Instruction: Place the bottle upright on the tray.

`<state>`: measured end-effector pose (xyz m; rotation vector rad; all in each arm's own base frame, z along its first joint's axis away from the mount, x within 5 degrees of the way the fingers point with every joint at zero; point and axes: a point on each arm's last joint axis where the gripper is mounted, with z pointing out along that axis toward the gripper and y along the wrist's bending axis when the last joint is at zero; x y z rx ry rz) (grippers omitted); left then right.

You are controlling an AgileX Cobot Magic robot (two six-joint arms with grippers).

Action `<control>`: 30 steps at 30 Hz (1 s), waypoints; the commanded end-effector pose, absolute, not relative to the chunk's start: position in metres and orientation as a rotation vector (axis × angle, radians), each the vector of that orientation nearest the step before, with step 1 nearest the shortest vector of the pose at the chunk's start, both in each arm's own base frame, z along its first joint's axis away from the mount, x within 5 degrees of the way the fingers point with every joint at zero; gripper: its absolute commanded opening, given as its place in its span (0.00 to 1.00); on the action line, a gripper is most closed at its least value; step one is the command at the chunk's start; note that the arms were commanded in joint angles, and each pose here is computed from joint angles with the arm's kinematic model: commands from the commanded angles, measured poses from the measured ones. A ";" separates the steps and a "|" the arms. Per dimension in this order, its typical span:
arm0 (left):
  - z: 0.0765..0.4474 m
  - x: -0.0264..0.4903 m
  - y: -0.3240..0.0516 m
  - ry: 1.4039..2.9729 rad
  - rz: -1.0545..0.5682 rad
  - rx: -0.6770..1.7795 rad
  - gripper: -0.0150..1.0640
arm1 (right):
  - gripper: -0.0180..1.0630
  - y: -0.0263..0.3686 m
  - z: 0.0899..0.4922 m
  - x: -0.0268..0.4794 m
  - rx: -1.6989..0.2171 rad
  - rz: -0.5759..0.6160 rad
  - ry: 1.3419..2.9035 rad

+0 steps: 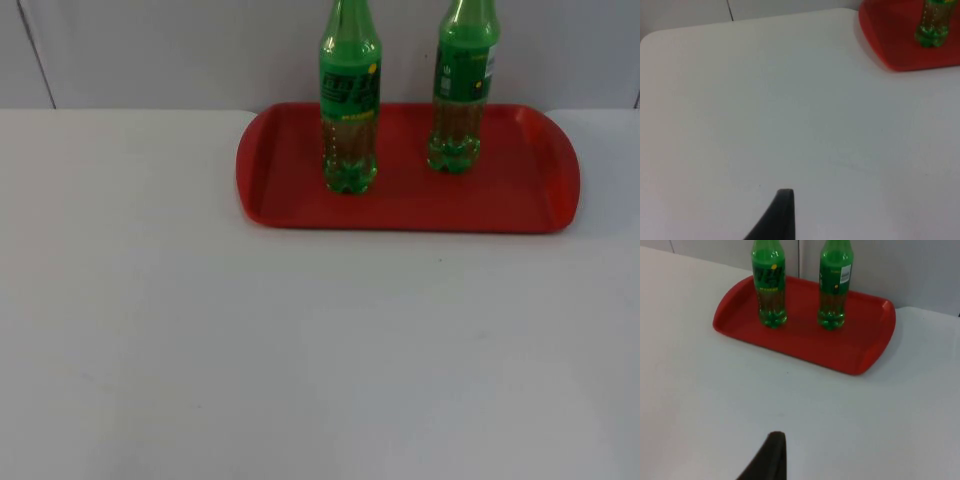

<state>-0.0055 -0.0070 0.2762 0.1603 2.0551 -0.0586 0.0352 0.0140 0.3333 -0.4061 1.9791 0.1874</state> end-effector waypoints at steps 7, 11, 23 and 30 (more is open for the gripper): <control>0.275 -0.006 -0.007 2.057 -0.056 0.159 0.99 | 0.99 0.002 0.310 -0.003 -0.380 0.205 1.920; 0.275 -0.006 -0.007 2.057 -0.056 0.159 0.99 | 0.99 -0.002 0.302 -0.014 -0.376 0.206 1.893; 0.275 -0.006 -0.007 2.057 -0.056 0.159 0.99 | 0.99 0.000 0.280 -0.008 -0.375 0.205 2.020; 0.275 -0.006 -0.007 2.057 -0.056 0.159 0.99 | 0.99 0.000 0.280 -0.008 -0.374 0.208 2.022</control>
